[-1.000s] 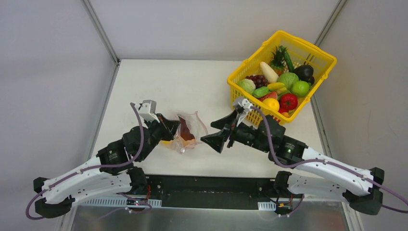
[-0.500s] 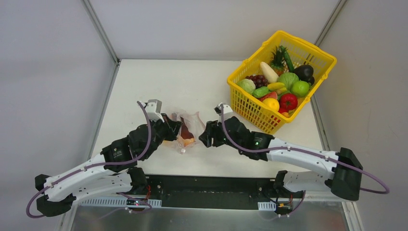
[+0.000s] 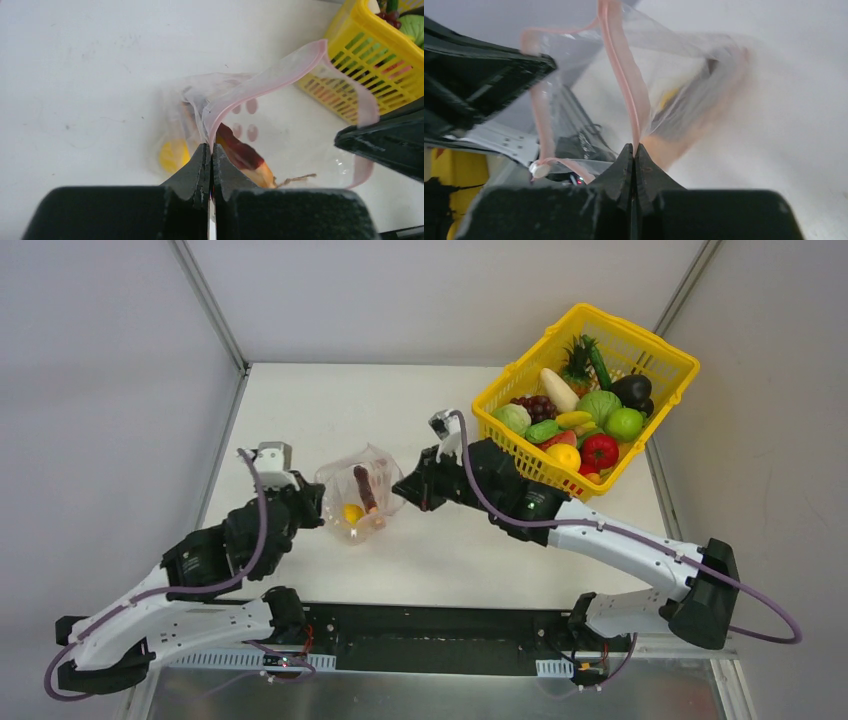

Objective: Place the food in the zip-top bag and seal the zipper

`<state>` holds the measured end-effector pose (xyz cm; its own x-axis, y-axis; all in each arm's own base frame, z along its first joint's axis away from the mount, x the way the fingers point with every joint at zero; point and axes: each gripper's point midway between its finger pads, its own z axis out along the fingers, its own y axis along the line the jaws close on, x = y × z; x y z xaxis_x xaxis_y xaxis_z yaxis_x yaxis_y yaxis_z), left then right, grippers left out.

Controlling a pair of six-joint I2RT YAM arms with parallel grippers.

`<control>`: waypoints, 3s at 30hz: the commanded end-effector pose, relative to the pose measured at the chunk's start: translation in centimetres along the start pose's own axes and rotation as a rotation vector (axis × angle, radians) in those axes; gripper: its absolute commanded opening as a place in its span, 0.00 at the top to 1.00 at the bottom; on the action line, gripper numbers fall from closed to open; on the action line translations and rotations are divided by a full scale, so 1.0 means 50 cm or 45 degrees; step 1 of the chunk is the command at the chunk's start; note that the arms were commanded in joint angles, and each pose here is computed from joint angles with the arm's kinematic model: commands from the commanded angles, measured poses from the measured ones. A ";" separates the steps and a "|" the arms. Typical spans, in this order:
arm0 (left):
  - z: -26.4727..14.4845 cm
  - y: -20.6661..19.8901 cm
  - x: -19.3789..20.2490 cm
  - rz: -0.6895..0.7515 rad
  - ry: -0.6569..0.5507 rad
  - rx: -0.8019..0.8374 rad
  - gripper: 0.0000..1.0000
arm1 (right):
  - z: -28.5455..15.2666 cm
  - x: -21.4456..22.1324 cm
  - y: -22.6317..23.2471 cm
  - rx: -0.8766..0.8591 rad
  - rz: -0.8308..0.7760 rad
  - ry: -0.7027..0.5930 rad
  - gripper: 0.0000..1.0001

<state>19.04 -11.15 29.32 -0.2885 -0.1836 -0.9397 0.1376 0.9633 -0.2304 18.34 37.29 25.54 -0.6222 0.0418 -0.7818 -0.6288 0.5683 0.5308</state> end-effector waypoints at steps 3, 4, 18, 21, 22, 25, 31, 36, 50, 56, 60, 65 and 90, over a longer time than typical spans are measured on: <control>-0.077 0.089 -0.084 -0.078 -0.156 -0.014 1.00 | 0.011 -0.114 0.190 -0.493 -0.100 -0.050 1.00; -0.086 0.080 -0.095 -0.092 -0.169 0.040 1.00 | 0.029 -0.108 0.188 -0.488 -0.106 -0.025 1.00; 0.007 -0.073 -0.002 0.236 0.150 0.153 1.00 | 0.100 -0.004 -0.093 -0.066 0.175 0.087 0.93; 0.033 -0.088 0.032 0.232 0.178 0.133 1.00 | 0.088 0.030 -0.103 -0.062 0.181 0.180 0.87; 0.040 -0.095 0.041 0.223 0.183 0.138 1.00 | 0.083 0.034 -0.104 -0.055 0.176 0.192 0.83; 0.050 -0.112 0.054 0.188 0.182 0.168 1.00 | 0.056 0.007 -0.104 -0.019 0.139 0.141 0.71; 0.048 -0.126 0.046 0.148 0.154 0.216 1.00 | -0.034 -0.121 -0.080 0.062 -0.058 -0.049 0.38; 0.044 -0.124 0.051 0.124 0.146 0.235 1.00 | -0.125 -0.265 -0.137 0.387 -0.222 -0.342 0.27; 0.029 -0.113 0.064 0.097 0.147 0.274 1.00 | -0.268 -0.402 -0.394 0.969 -0.059 -0.528 0.23; 0.029 -0.118 0.073 0.106 0.170 0.288 1.00 | -0.247 -0.354 -0.491 0.994 0.097 -0.357 0.24; 0.031 -0.124 0.078 0.105 0.181 0.300 1.00 | -0.208 -0.321 -0.511 0.835 0.202 -0.197 0.24; 0.031 -0.128 0.078 0.104 0.185 0.308 1.00 | -0.175 -0.274 -0.547 0.818 0.252 -0.016 0.13; 0.032 -0.125 0.086 0.086 0.190 0.301 1.00 | -0.125 -0.238 -0.633 0.888 0.290 0.110 0.77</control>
<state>18.30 -17.97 25.89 -0.4051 -0.0291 -0.9138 0.3797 0.9039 -0.1971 42.53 14.17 18.61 -0.7874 0.1663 -0.5936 -0.0544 0.9404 0.3357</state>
